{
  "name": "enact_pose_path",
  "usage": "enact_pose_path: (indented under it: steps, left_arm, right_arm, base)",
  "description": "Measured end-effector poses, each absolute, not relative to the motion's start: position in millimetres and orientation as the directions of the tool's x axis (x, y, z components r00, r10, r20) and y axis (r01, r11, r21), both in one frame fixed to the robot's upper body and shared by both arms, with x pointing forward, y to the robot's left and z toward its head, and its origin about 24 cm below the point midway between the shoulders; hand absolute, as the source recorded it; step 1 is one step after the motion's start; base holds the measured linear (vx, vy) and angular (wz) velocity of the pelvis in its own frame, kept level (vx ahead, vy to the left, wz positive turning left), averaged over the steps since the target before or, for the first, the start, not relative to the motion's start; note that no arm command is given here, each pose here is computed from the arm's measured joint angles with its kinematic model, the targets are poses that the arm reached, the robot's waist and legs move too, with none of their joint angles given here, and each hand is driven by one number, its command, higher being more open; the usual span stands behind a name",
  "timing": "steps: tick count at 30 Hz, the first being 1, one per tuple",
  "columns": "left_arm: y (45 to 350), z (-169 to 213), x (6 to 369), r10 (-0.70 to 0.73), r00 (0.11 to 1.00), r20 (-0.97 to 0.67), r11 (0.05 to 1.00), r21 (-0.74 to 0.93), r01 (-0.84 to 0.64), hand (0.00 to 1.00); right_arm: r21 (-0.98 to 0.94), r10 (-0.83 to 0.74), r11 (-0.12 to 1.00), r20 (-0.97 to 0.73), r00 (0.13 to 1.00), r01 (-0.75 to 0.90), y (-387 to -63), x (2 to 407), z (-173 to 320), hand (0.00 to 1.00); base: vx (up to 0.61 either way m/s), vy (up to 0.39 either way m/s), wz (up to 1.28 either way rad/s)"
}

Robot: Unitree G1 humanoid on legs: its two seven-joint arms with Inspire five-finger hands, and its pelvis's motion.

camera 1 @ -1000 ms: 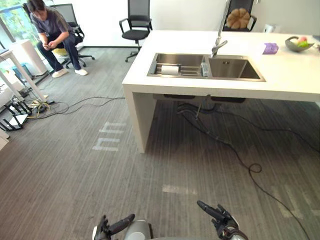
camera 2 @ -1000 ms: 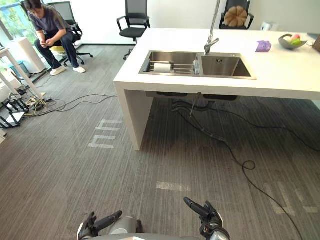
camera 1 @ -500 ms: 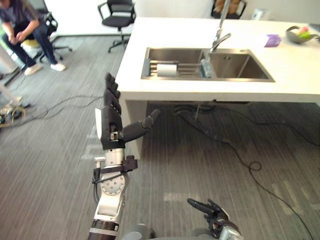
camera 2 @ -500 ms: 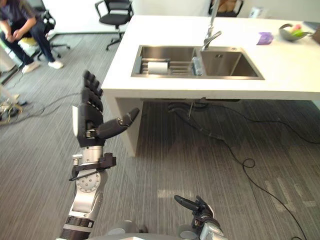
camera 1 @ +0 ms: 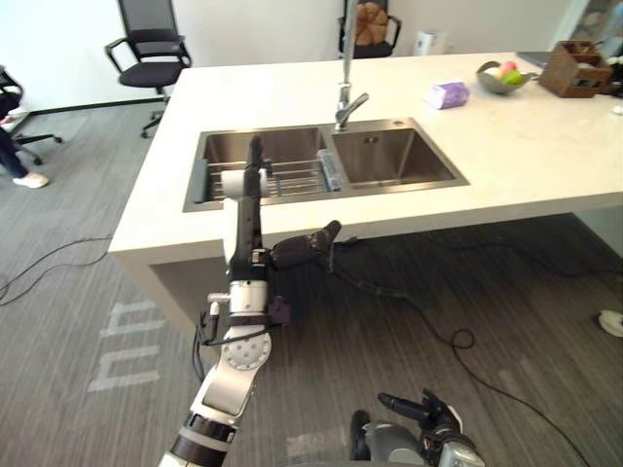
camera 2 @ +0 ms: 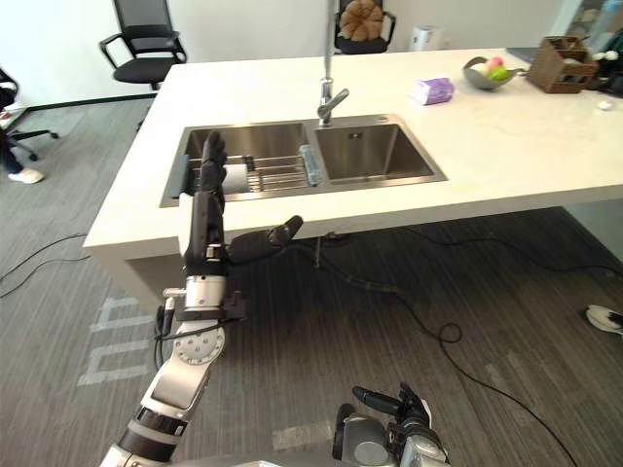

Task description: Walk over to the sink, pick up the cup, carry it to the dishwasher, place the cup inside the dishwasher, then close the dishwasher door

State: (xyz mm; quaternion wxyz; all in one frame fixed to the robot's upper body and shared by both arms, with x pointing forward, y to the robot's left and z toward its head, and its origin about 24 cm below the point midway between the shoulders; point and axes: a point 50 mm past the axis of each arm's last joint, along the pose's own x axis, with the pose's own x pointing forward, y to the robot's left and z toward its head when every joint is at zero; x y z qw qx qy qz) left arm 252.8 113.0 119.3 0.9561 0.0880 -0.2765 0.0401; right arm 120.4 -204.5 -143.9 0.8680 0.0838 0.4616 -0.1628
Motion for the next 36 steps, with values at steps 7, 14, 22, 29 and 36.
enact_pose_path:
  steps: [7, 14, 22, 29, 36]
  left_arm:
    - [123.8, 80.8, 243.4, 0.055, 0.94, 0.337, 0.948, 0.278, -0.155, 1.0]
    - [150.7, 81.8, 249.6, 0.078, 0.951, 0.3, 0.894, 0.401, -0.2, 1.0]
    - [144.4, 84.5, 262.6, -0.016, 0.971, 0.238, 0.851, 0.513, -0.112, 1.0]
    - [144.1, 146.7, 297.1, -0.103, 0.908, 0.407, 0.809, 0.565, -0.161, 1.0]
    - [185.6, 146.9, 313.4, -0.005, 0.927, 0.376, 0.729, 0.636, -0.254, 1.0]
  right_arm:
    - [-0.037, -0.149, 0.969, -0.877, 0.456, 0.244, -219.0, 108.6, -146.5, 1.0]
    - [-0.032, -0.094, 0.983, -0.931, 0.352, 0.18, -225.8, 98.4, -156.7, 1.0]
    - [-0.002, -0.054, 0.979, -0.966, 0.253, 0.202, -219.6, 75.8, -164.5, 1.0]
    - [0.098, 0.016, 0.922, -0.976, 0.215, 0.375, -225.2, 49.2, -165.7, 1.0]
    - [0.14, 0.055, 0.934, -0.966, 0.254, 0.328, -214.1, 60.6, -165.5, 1.0]
  base:
    - [0.22, -0.171, 0.07]
    - [0.29, -0.083, -0.13]
    - [0.26, 0.056, 0.06]
    - [0.08, 0.057, 0.31]
    - [0.14, -0.018, 0.24]
